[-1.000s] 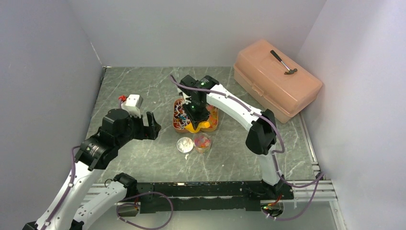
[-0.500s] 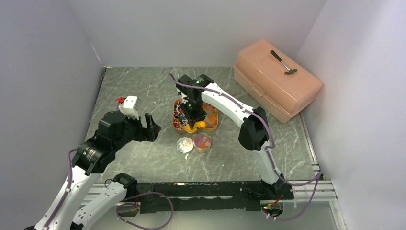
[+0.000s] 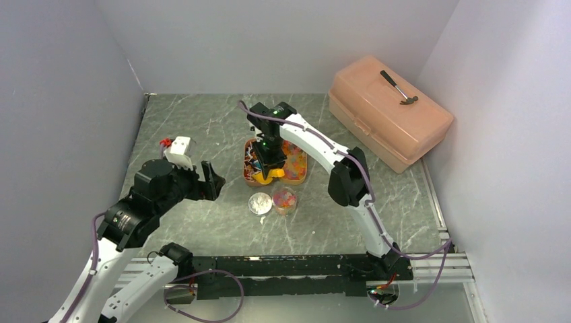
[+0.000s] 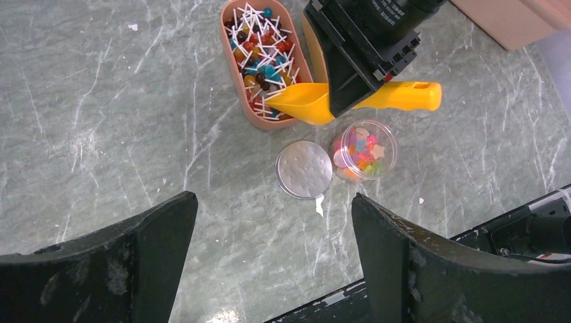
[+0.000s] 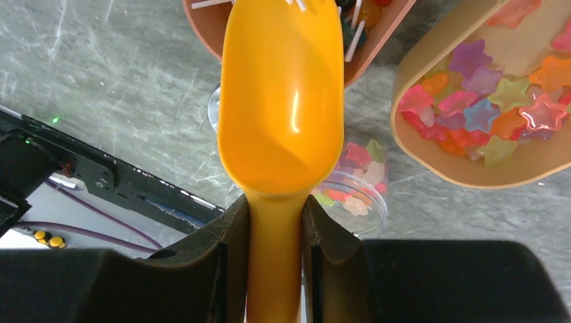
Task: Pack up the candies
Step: Scoop the fake candies from the storage box.
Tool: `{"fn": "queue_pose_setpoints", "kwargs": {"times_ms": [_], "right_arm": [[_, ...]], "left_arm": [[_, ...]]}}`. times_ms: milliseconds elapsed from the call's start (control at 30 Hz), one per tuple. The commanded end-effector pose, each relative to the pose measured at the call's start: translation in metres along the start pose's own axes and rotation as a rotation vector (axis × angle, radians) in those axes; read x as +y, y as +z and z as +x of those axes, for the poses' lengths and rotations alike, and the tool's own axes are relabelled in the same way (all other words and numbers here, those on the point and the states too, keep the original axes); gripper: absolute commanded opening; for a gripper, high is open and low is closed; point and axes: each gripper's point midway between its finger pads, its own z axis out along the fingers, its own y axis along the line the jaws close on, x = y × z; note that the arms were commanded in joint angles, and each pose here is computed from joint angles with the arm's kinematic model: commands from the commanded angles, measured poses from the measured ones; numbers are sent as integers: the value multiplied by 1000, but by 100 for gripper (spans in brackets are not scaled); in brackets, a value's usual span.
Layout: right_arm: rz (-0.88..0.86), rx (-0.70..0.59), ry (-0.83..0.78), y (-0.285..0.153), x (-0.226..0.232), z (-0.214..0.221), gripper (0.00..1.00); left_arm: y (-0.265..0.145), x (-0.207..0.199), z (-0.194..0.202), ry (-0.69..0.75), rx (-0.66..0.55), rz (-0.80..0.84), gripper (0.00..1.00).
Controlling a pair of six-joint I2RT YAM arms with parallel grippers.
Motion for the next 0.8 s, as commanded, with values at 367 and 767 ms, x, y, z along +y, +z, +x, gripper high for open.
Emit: {"fn": "queue_pose_setpoints", "kwargs": {"times_ms": [367, 767], "right_arm": [[-42, -23, 124, 16, -10, -31, 0], [-43, -74, 171, 32, -19, -53, 0]], "left_arm": [[-5, -6, -8, 9, -49, 39, 91], [-3, -5, -7, 9, -40, 36, 91]]}}
